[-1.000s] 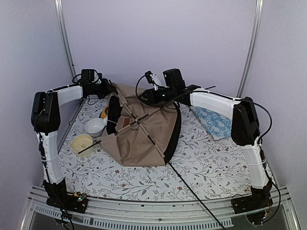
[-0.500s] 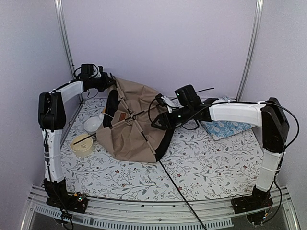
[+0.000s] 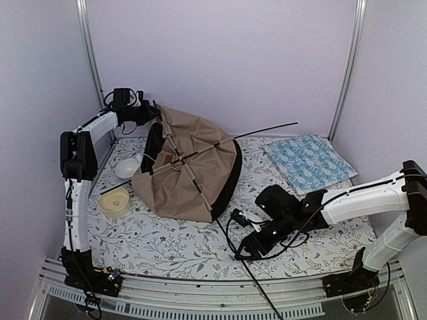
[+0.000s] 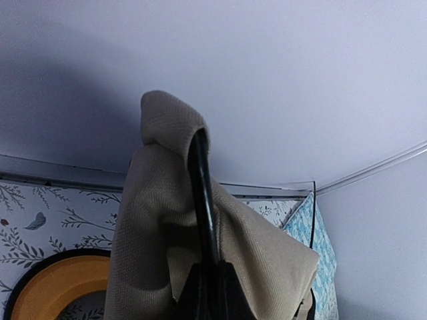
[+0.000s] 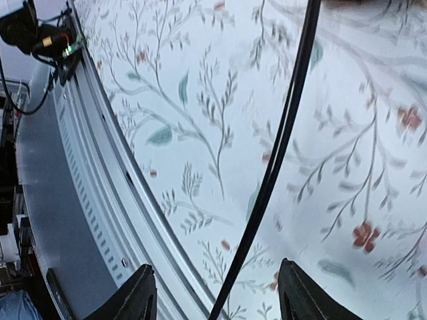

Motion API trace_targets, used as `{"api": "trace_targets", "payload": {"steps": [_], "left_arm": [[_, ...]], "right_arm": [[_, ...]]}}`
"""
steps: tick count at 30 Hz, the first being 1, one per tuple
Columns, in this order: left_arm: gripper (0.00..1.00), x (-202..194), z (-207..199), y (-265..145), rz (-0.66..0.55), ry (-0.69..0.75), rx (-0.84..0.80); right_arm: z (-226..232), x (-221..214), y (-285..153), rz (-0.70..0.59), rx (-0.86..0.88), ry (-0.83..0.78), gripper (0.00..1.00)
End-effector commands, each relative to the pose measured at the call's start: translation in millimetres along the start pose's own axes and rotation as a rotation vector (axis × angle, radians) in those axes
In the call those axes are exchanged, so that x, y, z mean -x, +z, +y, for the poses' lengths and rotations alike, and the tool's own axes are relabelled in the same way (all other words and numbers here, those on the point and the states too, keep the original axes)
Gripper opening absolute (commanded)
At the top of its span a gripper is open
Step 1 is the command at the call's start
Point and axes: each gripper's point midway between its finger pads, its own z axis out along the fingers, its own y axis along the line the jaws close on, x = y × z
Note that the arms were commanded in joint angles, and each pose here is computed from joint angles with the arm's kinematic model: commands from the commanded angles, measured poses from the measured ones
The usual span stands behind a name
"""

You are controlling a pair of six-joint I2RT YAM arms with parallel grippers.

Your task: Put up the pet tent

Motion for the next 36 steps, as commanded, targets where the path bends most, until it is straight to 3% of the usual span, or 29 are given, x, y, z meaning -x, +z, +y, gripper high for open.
{"api": "trace_targets", "payload": {"steps": [1,12,23,30,32,34,36], "left_arm": [[0.00,23.5,2.0,-4.3,-0.069,0.056,-0.014],[0.00,25.2,2.0,-1.9,-0.077,0.053,-0.016],[0.00,29.4,-0.4,-4.1,-0.085,0.053,-0.016],[0.00,29.0,-0.1,-2.9,-0.084,0.048,-0.022],[0.00,27.5,-0.6,-2.3,-0.078,0.044,-0.029],[0.00,25.2,-0.4,-2.4,-0.069,0.048,-0.028],[0.11,23.5,1.5,-2.9,-0.064,0.050,-0.015]], "right_arm": [[12.3,-62.2,-1.0,0.114,0.004,0.081,0.64],[24.6,-137.0,-8.0,0.263,-0.003,0.146,0.59],[19.1,-152.5,12.1,0.350,-0.046,0.121,0.50],[11.5,-156.4,21.0,0.378,-0.083,0.134,0.33],[11.5,-151.7,21.7,0.365,-0.093,0.128,0.17],[14.5,-141.3,19.5,0.333,-0.097,0.115,0.07],[18.0,-126.9,14.9,0.284,-0.106,0.089,0.00]]}}
